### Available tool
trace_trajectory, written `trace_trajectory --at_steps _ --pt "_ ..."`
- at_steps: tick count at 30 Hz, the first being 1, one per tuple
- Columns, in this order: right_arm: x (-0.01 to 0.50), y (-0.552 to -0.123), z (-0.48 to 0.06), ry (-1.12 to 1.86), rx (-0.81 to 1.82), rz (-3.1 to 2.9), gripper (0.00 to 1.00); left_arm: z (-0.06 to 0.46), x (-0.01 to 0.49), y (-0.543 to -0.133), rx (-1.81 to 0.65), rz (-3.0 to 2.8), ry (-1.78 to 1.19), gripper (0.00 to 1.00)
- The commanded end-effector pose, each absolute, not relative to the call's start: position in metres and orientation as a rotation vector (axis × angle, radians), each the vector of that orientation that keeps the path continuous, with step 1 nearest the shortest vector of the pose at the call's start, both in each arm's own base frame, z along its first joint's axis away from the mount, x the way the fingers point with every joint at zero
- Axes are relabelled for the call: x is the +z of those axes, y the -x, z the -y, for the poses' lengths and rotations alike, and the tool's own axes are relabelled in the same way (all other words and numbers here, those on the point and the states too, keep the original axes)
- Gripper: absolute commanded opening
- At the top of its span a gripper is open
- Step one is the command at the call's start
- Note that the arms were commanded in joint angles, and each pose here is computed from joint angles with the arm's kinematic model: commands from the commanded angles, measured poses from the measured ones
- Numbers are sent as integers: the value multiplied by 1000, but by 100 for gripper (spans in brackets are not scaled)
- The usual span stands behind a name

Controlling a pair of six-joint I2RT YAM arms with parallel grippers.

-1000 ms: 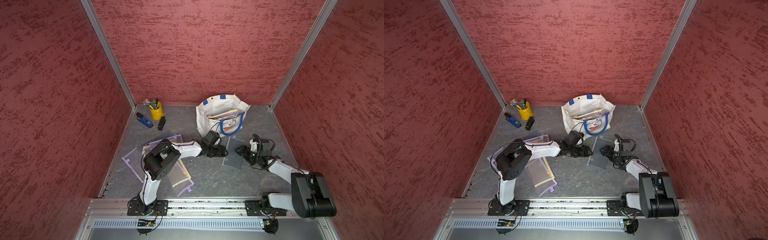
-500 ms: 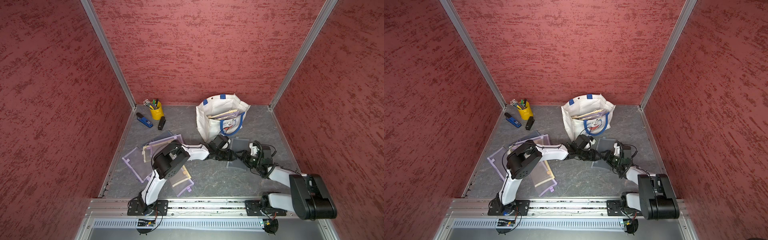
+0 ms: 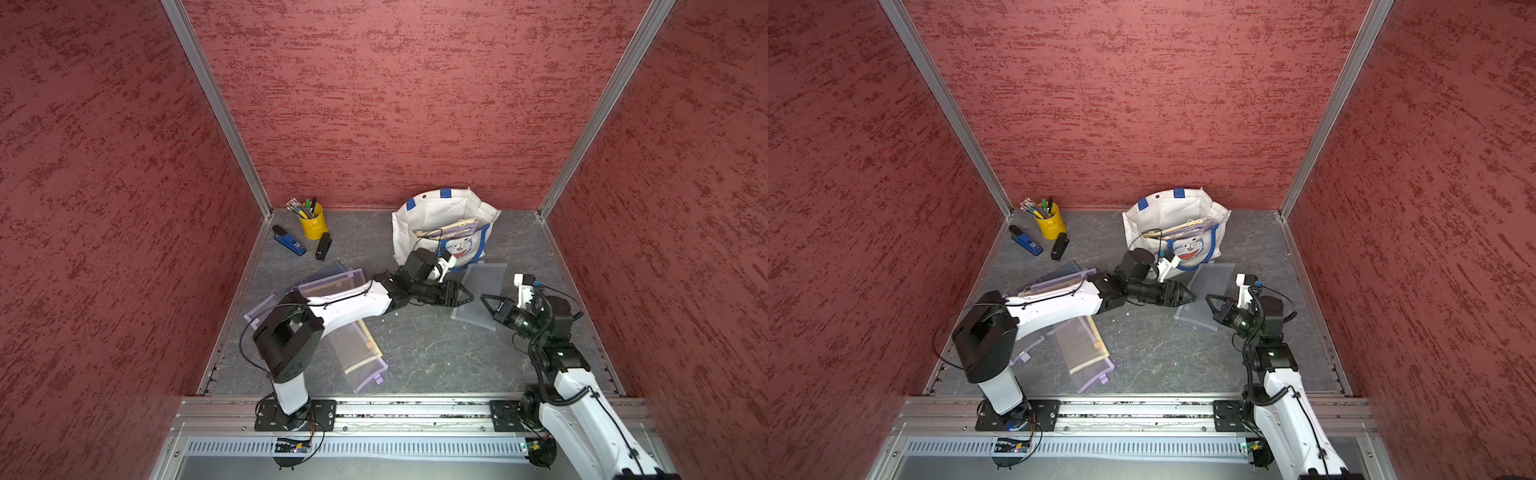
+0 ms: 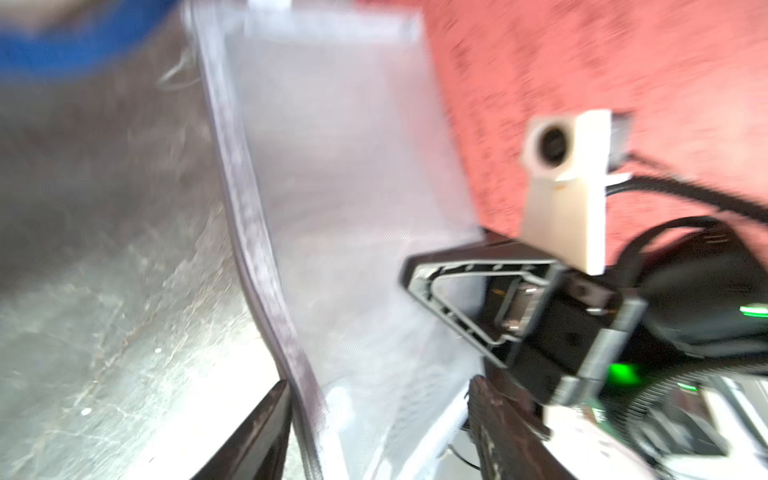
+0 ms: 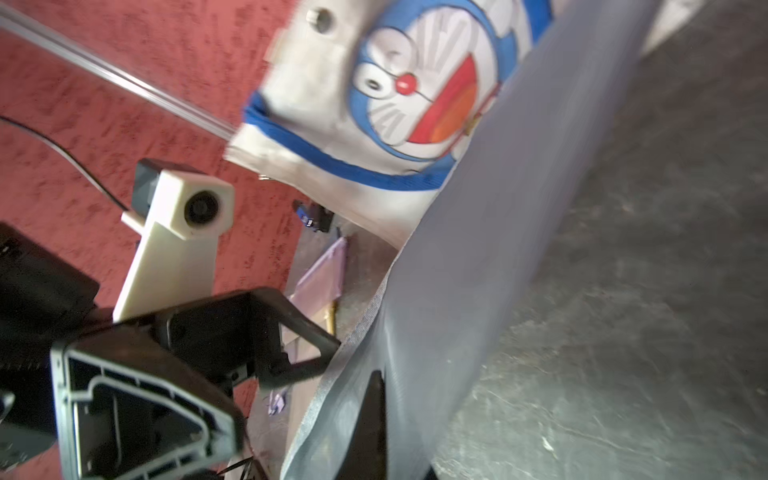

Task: Put the pencil pouch into the canvas bag
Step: Pick up the pencil pouch from the center of the board.

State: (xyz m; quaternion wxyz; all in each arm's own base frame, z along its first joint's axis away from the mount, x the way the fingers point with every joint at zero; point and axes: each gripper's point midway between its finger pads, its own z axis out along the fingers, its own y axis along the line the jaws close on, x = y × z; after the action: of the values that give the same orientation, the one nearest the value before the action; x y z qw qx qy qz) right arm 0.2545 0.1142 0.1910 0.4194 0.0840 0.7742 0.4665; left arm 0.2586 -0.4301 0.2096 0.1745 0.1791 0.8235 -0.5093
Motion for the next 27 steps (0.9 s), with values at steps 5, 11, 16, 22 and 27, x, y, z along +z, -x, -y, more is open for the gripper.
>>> trace_trajectory --at_steps 5,11,16,22,27 --pt "276 -214 -131 -18 1321 -1719 0 388 291 -274 -1542 -2198 -499 76" --pt "324 -206 -141 115 1408 -1600 0 387 325 -288 -1625 -2100 -496 92" --pt "339 -223 -147 165 1439 -1572 0 420 346 -295 -1741 -1985 -526 89" --pt "345 -238 -149 188 1437 -1553 0 441 367 -298 -1824 -1880 -551 33" --pt "341 -249 -148 158 1414 -1586 16 416 378 -315 -1730 -1867 -523 0"
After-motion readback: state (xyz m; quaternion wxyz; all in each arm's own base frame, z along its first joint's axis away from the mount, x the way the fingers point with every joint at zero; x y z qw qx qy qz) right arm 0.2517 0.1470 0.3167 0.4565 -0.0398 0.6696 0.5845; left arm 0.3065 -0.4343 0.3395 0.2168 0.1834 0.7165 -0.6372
